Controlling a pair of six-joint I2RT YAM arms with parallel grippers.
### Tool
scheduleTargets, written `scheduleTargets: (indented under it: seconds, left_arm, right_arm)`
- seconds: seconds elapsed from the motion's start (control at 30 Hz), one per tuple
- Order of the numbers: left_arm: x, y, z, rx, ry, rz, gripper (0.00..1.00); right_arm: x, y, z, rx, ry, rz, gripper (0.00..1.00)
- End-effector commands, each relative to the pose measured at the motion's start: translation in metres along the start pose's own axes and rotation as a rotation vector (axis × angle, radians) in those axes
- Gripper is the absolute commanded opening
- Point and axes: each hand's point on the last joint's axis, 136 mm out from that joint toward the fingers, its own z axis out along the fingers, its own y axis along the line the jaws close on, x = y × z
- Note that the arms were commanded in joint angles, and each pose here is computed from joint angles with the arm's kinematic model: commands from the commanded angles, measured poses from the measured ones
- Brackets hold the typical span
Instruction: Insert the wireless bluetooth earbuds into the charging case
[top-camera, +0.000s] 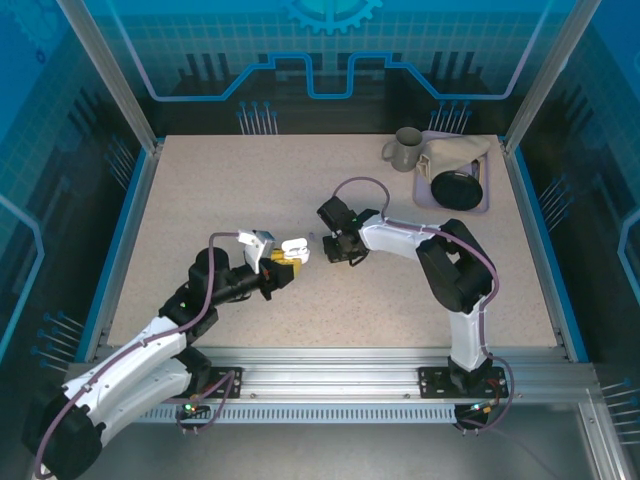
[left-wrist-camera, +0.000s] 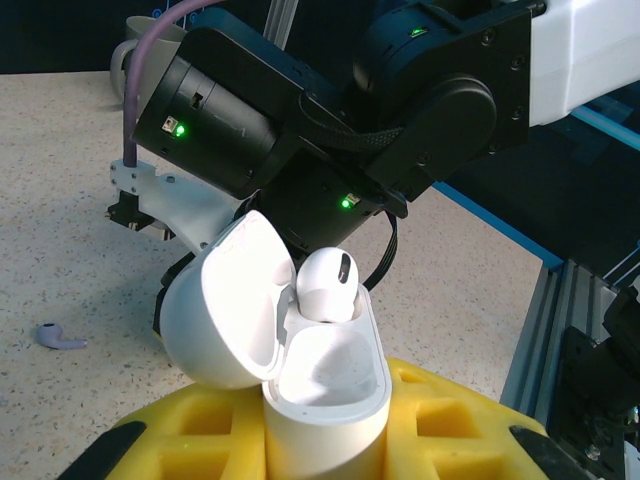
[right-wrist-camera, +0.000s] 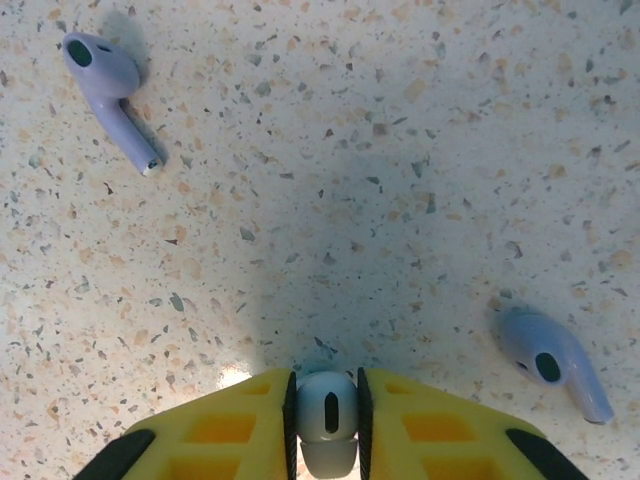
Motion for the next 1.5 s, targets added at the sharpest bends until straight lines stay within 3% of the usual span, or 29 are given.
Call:
scheduleTargets:
  seconds: [0.0,0.5,0.87,1.47]
  left_arm:
    - [0.0,0.003,-0.003,-0.015,-0.01,0.018,0.0]
    - [0.024,0.026,0.009,-0.091,0.069,-0.097,0.0]
    - [0.052,0.037,0.025,-0.093,0.147,-0.156,0.0]
    - [0.052,0.02,0.046,0.066,0.188,-0.139,0.0]
  right_arm:
    - [0.009,-0.007,0.002,0.048,0.029,-0.037,0.2]
    - [-0.003,-0.006,-0.032,-0.031,-0.097,-0.083,0.19]
    - [-0.017,-0.009,-0.083,-0.096,-0.284,-0.139,0.18]
    - [-0.024,0.027,-0.18,-0.321,-0.641,-0.412,0.18]
